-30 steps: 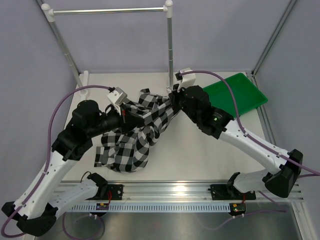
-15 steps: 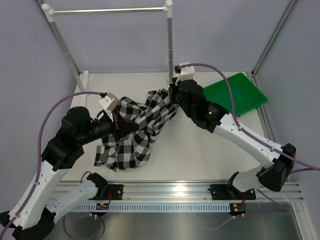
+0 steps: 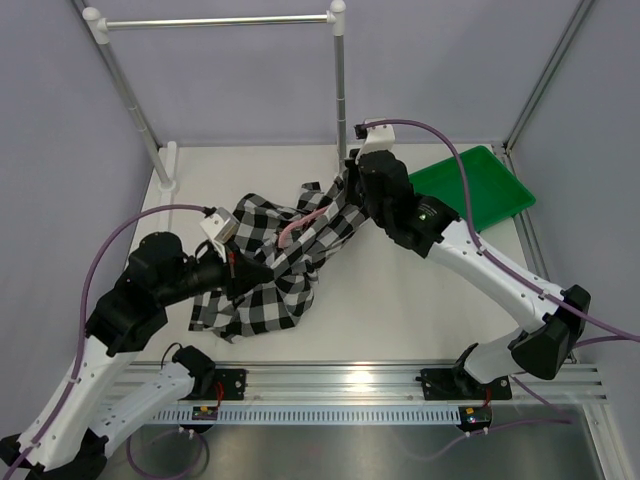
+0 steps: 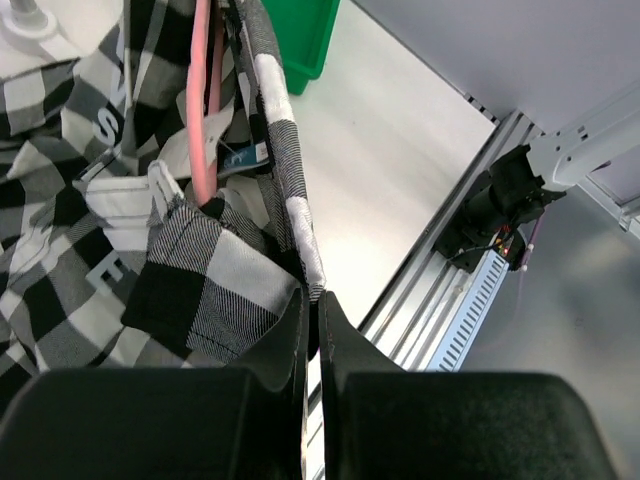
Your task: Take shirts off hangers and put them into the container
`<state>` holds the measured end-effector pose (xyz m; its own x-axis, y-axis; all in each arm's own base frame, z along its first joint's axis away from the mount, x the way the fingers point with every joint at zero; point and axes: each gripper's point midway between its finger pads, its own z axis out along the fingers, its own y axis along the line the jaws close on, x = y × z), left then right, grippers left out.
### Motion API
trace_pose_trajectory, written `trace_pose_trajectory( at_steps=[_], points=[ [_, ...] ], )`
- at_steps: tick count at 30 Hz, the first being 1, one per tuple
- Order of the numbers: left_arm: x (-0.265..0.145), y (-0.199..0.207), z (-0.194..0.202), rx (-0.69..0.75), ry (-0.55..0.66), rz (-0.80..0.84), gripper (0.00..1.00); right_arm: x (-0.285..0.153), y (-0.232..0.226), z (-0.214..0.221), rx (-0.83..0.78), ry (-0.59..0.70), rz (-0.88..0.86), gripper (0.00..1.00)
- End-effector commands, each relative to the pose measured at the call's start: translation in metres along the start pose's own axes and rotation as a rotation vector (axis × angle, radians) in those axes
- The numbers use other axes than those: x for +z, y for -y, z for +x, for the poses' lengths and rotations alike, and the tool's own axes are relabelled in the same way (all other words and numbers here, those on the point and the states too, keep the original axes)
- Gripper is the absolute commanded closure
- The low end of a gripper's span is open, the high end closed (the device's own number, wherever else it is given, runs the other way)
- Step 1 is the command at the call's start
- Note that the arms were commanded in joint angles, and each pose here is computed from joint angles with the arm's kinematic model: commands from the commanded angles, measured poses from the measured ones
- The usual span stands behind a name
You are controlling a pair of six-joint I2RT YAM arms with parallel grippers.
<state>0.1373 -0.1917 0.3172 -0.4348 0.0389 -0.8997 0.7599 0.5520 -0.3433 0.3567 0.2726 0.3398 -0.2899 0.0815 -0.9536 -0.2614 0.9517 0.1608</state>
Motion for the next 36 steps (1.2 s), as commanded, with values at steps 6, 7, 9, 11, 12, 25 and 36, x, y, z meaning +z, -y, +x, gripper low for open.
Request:
trace_pose_trajectory(
  at_steps=[6,7,9,11,12,25,36],
  points=[
    [-0.009,0.007,0.043,-0.045,-0.105,0.051,1.0,-0.008,0.038,-0.054,0.041,0.139,0.13,1.0],
    [-0.008,0.004,0.046,-0.046,-0.109,0.043,1.0,-0.009,0.038,-0.055,0.042,0.141,0.127,1.0],
    [-0.006,0.001,0.048,-0.046,-0.107,0.029,1.0,-0.013,0.037,-0.057,0.049,0.146,0.112,1.0],
    [-0.001,-0.001,0.05,-0.05,-0.108,0.031,1.0,-0.019,0.033,-0.061,0.062,0.16,0.081,1.0],
    [0.002,-0.002,0.046,-0.049,-0.093,0.033,1.0,-0.02,0.031,-0.063,0.068,0.169,0.066,1.0],
    [0.032,-0.001,0.002,-0.042,0.043,0.078,0.23,-0.032,-0.001,-0.046,0.044,0.171,-0.171,1.0],
    [0.023,-0.007,-0.069,0.061,0.118,-0.043,0.01,-0.025,-0.024,-0.022,-0.025,0.133,-0.26,1.0]
  ],
)
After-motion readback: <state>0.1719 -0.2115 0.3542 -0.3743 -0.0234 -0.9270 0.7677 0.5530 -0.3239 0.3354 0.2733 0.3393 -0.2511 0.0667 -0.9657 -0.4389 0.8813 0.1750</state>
